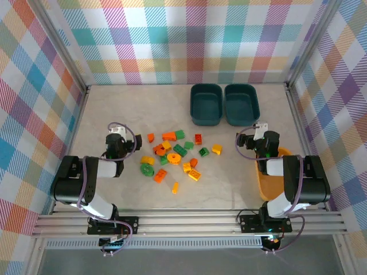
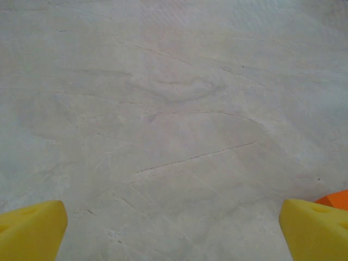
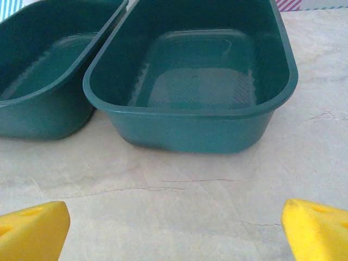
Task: Sort the legos into containers by color
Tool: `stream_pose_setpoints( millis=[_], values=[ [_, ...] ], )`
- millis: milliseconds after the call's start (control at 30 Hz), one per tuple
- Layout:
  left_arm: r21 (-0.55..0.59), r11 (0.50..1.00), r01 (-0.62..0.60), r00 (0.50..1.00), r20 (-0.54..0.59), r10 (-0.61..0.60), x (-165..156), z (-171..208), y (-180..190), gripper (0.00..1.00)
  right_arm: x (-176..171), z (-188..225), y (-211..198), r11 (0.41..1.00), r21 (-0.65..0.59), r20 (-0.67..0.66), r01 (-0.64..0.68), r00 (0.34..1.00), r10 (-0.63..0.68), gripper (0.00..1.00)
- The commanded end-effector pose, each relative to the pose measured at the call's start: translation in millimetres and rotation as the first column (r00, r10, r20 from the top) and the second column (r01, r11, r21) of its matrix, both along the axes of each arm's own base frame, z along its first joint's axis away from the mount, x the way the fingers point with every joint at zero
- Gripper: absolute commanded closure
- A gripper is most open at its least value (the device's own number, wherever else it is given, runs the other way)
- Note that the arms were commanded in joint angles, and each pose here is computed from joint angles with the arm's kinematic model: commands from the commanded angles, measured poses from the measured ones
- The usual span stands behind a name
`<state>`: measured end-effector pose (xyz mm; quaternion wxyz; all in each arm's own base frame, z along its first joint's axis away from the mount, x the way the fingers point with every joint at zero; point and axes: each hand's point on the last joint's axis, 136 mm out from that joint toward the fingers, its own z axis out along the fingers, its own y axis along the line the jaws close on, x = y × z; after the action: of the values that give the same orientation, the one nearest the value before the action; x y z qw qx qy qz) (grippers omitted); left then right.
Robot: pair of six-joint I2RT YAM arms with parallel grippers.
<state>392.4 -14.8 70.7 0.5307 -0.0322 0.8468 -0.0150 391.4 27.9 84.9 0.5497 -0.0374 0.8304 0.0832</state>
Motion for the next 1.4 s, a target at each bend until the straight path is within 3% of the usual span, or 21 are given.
stream_pose_setpoints(
  millis=[0, 767, 867, 933, 1033, 1133, 1233, 1300, 1333, 1367],
  values=[
    [0.004, 1.000, 0.011, 1.000, 0.022, -0.011, 6.8, 7.4, -0.4, 0.00, 4.7, 8.4, 2.3, 1.000, 0.018, 0.021, -0.015, 1.000, 0.015, 0.00],
    [0.004, 1.000, 0.011, 1.000, 0.023, -0.012, 7.0, 7.7, -0.5, 0.00, 4.2, 8.6, 2.1, 1.000, 0.015, 0.023, -0.015, 1.000, 0.014, 0.00],
    [0.012, 1.000, -0.002, 1.000, 0.028, 0.001, 6.9, 11.7, 0.9, 0.00, 11.1, 27.2, 11.1, 0.999, -0.023, 0.001, -0.036, 0.999, 0.036, 0.00],
    [0.043, 0.999, 0.026, 1.000, -0.015, -0.025, 8.2, 25.4, -7.3, 0.00, 16.3, 41.1, 12.9, 0.998, -0.064, -0.111, 0.004, 0.994, -0.011, 0.00],
    [0.062, 0.997, 0.050, 0.999, -0.019, -0.049, 14.3, 70.1, -19.0, 0.00, 18.8, 94.1, 15.1, 0.995, -0.067, -0.134, 0.068, 0.988, -0.077, 0.00],
    [-0.025, 0.997, 0.077, 0.991, 0.108, -0.074, 5.3, 135.2, -31.5, 0.00, 1.6, 143.2, 2.5, 0.964, 0.057, -0.218, 0.258, 0.946, -0.240, 0.00],
    [-0.143, 0.983, 0.114, 0.966, 0.249, -0.076, -12.2, 195.4, -40.6, 0.00, -24.5, 156.9, -8.1, 0.923, 0.109, -0.320, 0.370, 0.892, -0.320, 0.00],
    [-0.293, 0.956, 0.017, 0.959, 0.275, 0.068, -22.6, 225.5, -25.6, 0.00, -38.2, 150.2, -7.8, 0.899, 0.191, -0.372, 0.393, 0.877, -0.304, 0.00],
    [-0.392, 0.917, -0.078, 0.956, 0.231, 0.180, -27.4, 229.3, -12.9, 0.00, -42.4, 146.8, -4.3, 0.906, 0.203, -0.381, 0.373, 0.882, -0.278, 0.00],
    [-0.484, 0.845, -0.225, 0.938, 0.128, 0.323, -35.5, 221.4, 4.6, 0.00, -49.5, 139.0, -4.1, 0.904, 0.196, -0.412, 0.381, 0.868, -0.277, 0.00]
  ],
)
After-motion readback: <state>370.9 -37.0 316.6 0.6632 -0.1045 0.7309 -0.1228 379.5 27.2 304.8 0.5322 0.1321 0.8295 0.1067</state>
